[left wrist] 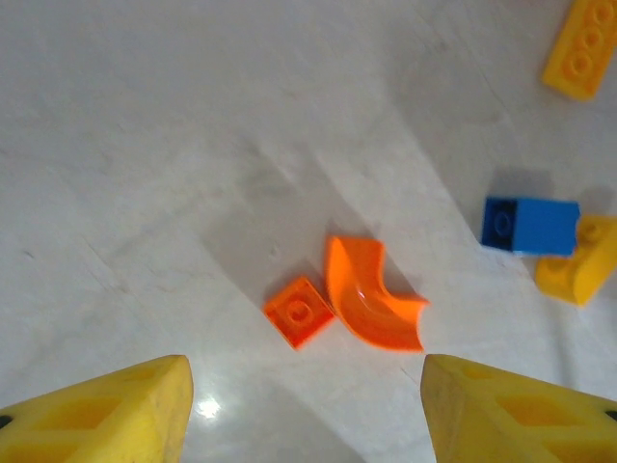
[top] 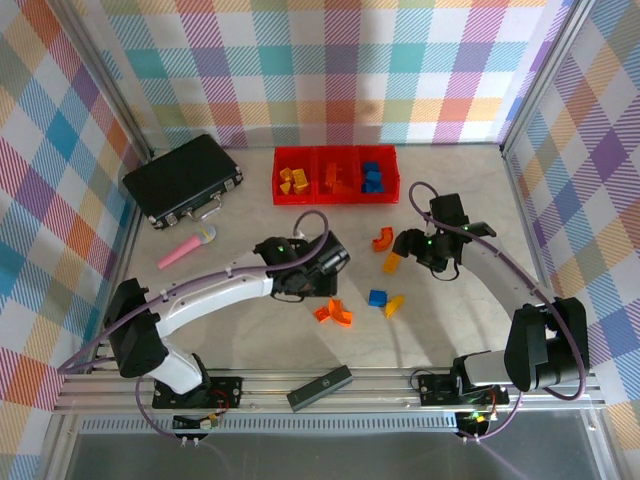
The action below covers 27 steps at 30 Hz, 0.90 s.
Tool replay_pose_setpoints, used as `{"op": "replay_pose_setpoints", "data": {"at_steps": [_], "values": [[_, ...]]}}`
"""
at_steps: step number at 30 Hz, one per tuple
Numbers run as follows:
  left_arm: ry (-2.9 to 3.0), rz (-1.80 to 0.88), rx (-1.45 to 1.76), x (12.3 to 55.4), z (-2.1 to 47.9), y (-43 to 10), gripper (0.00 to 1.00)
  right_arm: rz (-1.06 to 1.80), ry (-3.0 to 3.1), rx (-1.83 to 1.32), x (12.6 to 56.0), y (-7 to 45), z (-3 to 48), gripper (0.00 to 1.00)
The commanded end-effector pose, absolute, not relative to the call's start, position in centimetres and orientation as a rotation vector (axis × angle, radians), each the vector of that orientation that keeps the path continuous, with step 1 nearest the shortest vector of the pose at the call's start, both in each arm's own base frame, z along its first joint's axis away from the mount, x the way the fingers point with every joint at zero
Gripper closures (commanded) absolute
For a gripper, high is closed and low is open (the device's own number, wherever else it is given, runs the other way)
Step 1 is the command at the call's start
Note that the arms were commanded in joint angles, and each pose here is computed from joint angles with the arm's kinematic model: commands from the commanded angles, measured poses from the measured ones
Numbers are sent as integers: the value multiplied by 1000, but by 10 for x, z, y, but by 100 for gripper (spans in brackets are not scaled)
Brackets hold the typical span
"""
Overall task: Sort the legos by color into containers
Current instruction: Rotate the lego at the bottom-center of the table.
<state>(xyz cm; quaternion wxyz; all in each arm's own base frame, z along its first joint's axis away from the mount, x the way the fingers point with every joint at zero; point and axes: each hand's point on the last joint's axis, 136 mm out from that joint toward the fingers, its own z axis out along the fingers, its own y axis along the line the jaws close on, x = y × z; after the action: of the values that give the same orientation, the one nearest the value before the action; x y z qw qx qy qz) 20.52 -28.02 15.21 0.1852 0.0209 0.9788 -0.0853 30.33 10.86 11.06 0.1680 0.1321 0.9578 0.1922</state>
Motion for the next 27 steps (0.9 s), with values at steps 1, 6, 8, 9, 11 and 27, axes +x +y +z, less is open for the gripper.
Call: {"op": "replay_pose_setpoints", "data": {"at_steps": [1, 6, 8, 9, 11, 27], "values": [[2815, -272, -20, 180, 129, -298, 36, 500, 2721, 369, 303, 104, 115, 29], [2851, -348, -8, 151, 107, -330, 33, 483, 2695, 434, 303, 86, 117, 28], [2868, -346, 9, 147, 102, -336, 28, 491, 2682, 457, 303, 80, 119, 28], [2879, -350, 14, 145, 99, -339, 25, 493, 2674, 462, 303, 77, 121, 28], [2898, -373, 41, 143, 94, -345, 20, 493, 2667, 469, 303, 73, 123, 28], [2952, -367, 12, 165, 50, -358, 17, 521, 2658, 489, 291, 71, 121, 27]]}}
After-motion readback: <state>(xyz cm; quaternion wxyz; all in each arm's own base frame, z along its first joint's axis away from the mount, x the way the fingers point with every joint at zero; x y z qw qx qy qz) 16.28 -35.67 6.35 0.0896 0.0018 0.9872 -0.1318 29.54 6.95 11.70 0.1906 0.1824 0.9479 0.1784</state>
